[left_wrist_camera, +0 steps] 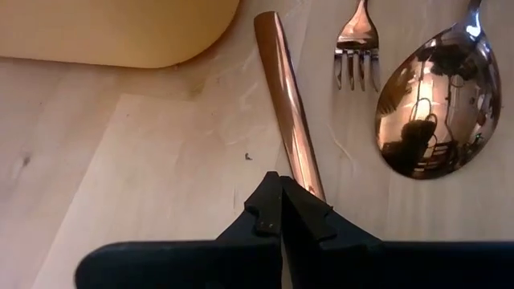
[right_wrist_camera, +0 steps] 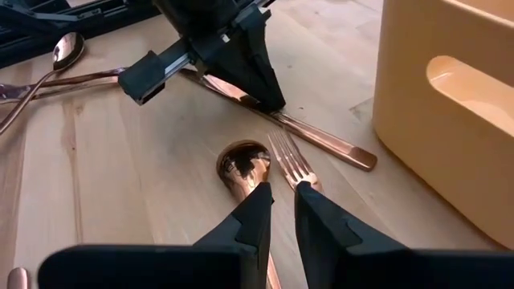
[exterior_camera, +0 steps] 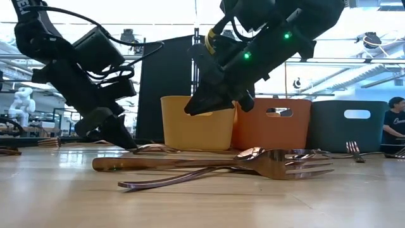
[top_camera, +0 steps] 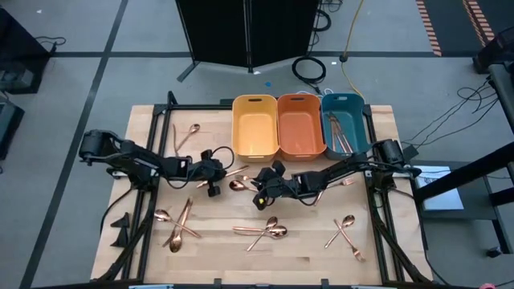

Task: Sort silverware
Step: Put the copper knife into the blue bin

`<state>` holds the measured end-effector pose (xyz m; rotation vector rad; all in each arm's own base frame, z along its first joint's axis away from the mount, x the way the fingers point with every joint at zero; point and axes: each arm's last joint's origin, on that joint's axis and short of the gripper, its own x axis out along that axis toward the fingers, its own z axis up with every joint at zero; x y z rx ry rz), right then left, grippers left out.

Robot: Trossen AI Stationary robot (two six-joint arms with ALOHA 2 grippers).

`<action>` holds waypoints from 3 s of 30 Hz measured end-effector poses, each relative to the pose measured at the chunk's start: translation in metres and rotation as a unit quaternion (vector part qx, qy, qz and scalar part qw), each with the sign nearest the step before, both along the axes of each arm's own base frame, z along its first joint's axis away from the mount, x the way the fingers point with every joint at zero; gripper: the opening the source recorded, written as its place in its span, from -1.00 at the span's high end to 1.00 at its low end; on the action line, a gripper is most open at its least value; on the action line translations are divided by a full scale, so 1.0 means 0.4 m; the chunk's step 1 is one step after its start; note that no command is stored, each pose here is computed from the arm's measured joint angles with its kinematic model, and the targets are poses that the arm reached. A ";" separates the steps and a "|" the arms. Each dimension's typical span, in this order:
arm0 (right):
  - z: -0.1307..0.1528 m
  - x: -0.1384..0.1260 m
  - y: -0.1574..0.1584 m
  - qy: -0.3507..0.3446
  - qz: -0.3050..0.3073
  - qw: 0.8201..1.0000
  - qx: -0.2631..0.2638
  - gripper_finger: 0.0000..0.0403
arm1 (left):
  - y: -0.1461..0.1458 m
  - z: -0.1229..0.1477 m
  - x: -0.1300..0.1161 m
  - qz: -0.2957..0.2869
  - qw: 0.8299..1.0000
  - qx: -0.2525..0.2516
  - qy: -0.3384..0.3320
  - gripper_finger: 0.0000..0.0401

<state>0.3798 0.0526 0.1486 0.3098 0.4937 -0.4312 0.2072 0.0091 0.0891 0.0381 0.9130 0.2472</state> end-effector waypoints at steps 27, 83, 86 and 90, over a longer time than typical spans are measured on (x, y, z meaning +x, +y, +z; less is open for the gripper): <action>-0.002 -0.001 0.000 0.003 -0.004 1.000 0.009 0.76 | -0.006 0.049 0.004 -0.037 0.997 -0.009 -0.062 1.00; -0.084 0.040 -0.049 -0.038 -0.081 0.996 -0.006 1.00 | -0.012 0.007 0.058 -0.029 0.990 0.075 -0.120 1.00; -0.086 0.038 -0.049 -0.035 -0.084 0.996 -0.002 1.00 | -0.013 -0.010 0.063 -0.031 0.990 0.073 -0.119 1.00; -0.086 0.038 -0.048 -0.036 -0.083 0.996 -0.001 1.00 | -0.014 -0.028 0.066 -0.034 0.991 0.067 -0.108 1.00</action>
